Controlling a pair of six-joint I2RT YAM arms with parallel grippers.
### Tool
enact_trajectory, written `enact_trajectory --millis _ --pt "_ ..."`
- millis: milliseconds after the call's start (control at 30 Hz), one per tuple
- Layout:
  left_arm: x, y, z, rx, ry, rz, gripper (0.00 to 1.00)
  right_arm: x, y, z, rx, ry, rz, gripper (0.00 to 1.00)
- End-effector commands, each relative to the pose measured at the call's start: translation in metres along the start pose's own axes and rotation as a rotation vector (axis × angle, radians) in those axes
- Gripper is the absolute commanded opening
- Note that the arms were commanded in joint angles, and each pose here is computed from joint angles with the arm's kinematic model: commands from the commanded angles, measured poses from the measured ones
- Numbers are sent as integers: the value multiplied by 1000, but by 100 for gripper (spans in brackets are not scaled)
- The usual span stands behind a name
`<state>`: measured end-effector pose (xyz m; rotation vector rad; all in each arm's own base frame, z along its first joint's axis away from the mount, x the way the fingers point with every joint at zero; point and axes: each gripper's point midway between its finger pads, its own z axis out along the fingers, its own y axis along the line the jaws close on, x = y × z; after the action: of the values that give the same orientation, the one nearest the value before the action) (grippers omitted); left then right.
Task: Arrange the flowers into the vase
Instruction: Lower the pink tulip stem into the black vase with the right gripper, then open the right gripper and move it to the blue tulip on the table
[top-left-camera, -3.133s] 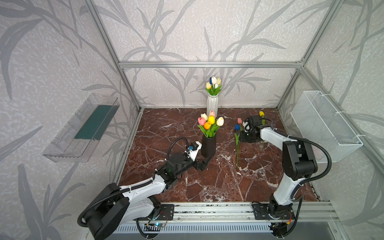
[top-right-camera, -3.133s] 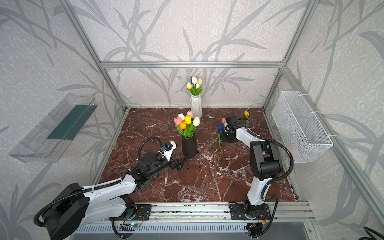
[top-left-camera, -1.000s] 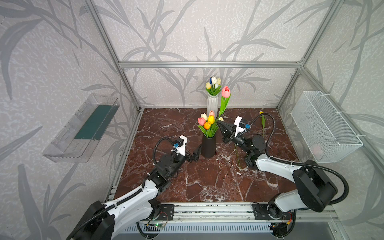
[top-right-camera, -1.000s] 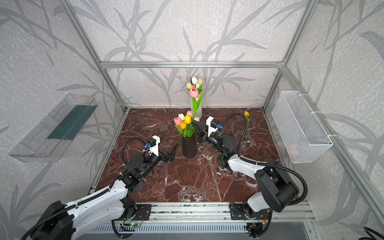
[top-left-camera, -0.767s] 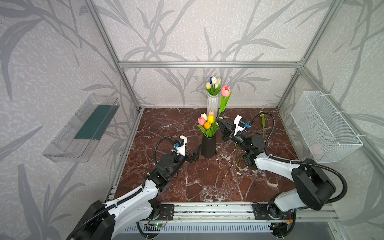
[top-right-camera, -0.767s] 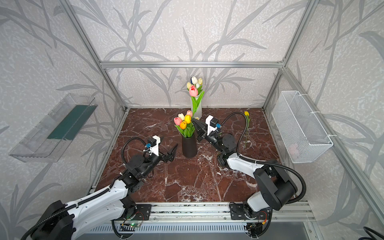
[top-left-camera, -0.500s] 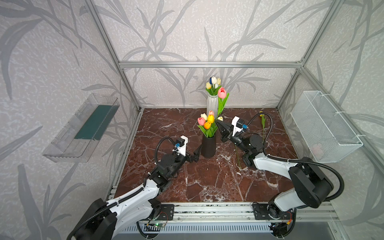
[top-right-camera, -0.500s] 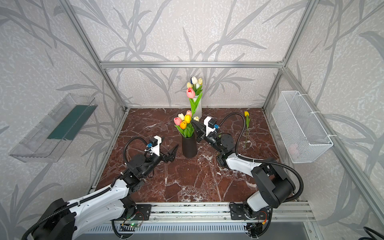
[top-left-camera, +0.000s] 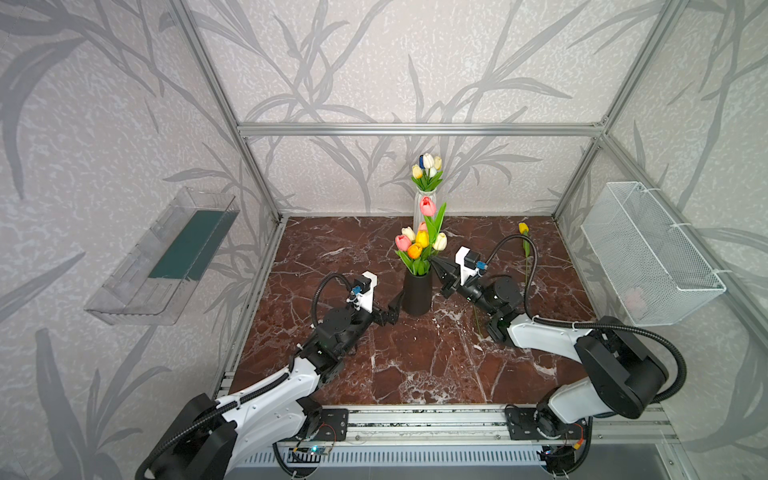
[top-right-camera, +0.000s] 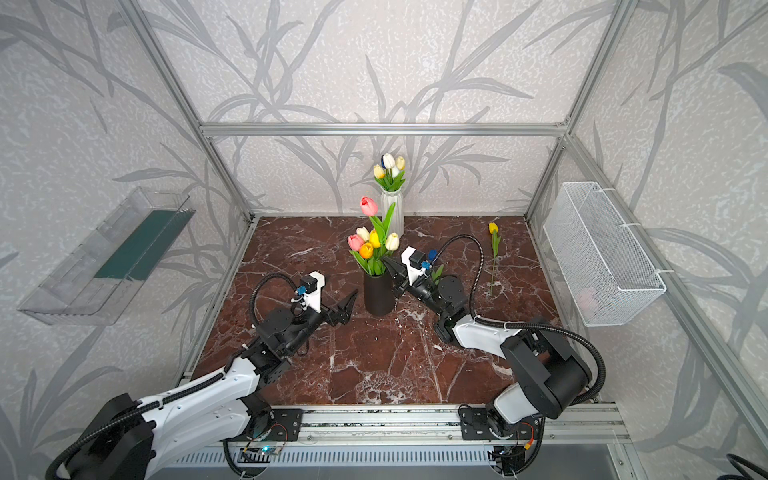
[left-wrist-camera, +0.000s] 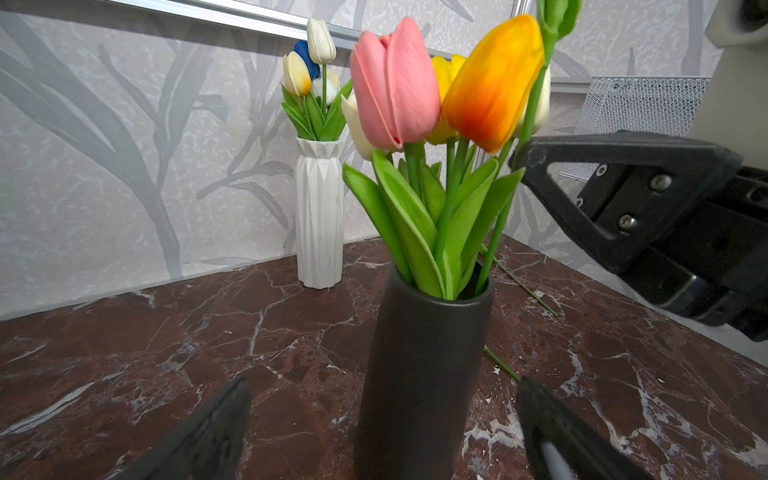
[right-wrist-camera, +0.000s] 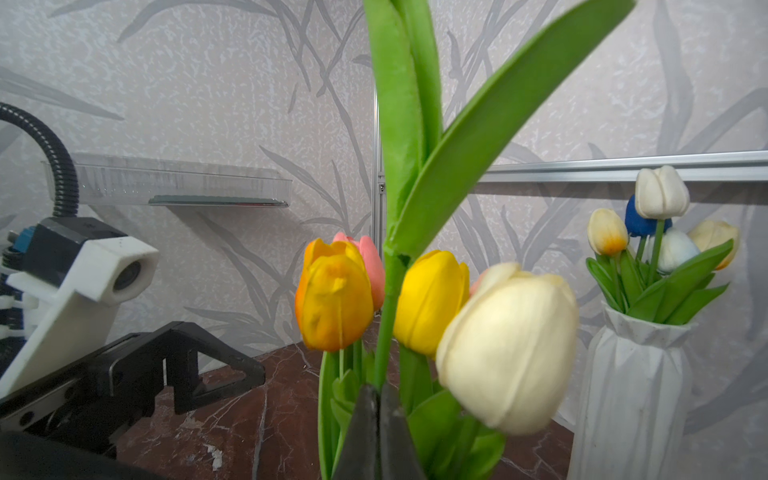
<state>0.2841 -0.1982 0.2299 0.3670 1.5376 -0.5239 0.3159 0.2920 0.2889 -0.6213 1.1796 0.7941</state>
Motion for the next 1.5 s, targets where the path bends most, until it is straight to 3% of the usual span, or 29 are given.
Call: enact_trajectory --millis 0,367,600,667,933,1067,1133,1300,1467 --pt "-6 1 0 1 -25 -1 99 0 4 -4 -3 -1 -32 0" --pt "-4 2 2 -9 -23 2 100 31 4 -6 30 112 -41 4" --pt "-4 2 2 -9 -23 3 99 28 5 -12 45 104 -43 18" --pt "-4 2 2 -10 -23 6 99 25 6 -13 45 99 -48 30" --pt "-3 3 2 -13 -24 5 100 4 11 -27 46 73 -86 45" --pt "-1 4 3 -15 -13 17 100 -4 16 -38 36 103 -112 49" --pt "-3 4 3 -18 -23 17 100 -7 15 -43 50 113 -121 44" --pt "-5 -7 9 42 -16 34 100 -2 -31 -57 284 199 -81 48" --pt "9 -29 14 172 46 95 100 28 -111 -96 612 347 115 48"
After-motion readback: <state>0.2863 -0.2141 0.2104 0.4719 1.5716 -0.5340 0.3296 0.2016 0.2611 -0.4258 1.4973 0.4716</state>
